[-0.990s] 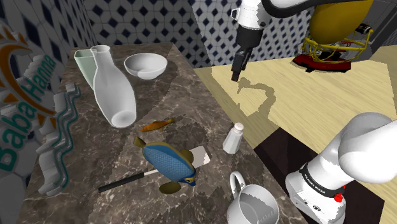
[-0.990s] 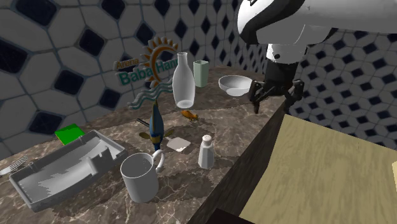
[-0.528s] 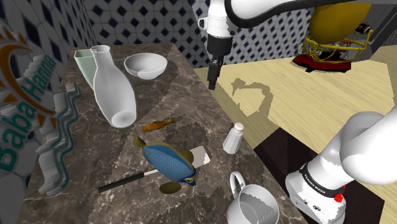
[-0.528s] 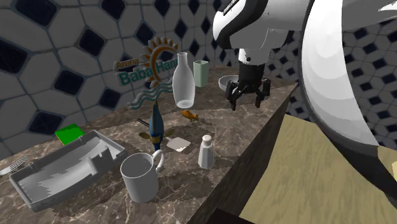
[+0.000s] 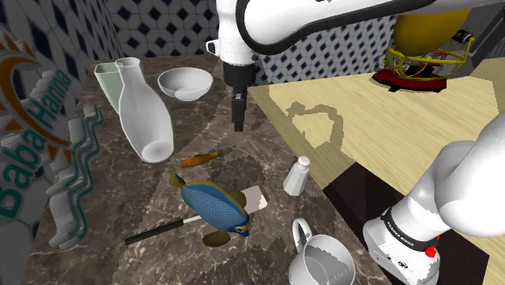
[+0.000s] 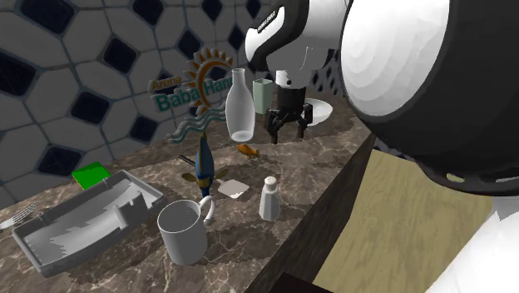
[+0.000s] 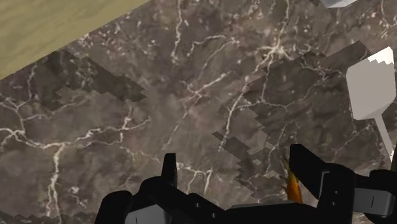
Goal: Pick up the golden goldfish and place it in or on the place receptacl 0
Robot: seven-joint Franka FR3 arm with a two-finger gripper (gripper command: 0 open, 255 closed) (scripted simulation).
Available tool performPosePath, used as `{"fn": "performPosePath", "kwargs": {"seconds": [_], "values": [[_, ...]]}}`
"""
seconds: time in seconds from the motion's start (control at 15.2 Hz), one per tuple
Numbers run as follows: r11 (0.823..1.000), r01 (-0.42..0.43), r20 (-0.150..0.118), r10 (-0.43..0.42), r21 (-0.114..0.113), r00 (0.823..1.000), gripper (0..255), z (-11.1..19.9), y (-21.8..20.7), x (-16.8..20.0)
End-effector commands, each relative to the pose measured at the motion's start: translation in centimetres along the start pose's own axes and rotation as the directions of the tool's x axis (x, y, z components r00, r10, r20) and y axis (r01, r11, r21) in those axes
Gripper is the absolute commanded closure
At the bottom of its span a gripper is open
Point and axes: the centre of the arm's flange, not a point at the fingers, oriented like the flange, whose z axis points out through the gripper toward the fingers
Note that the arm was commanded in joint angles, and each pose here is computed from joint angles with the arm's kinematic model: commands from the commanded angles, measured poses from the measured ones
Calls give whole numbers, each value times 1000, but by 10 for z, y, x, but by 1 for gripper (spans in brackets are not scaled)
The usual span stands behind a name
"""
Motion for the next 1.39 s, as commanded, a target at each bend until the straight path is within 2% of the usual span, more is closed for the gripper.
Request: {"fn": "performPosePath", "kwargs": {"seconds": [0.0,0.2,0.53,0.99,1.32], "values": [[998,62,5,-63,6,998,0,6,-17,20],[988,153,13,-153,14,988,0,16,-41,50],[958,285,23,-286,29,958,0,31,-83,90],[958,285,23,-286,29,958,0,68,-84,89],[958,285,23,-286,29,958,0,71,-84,89]]}}
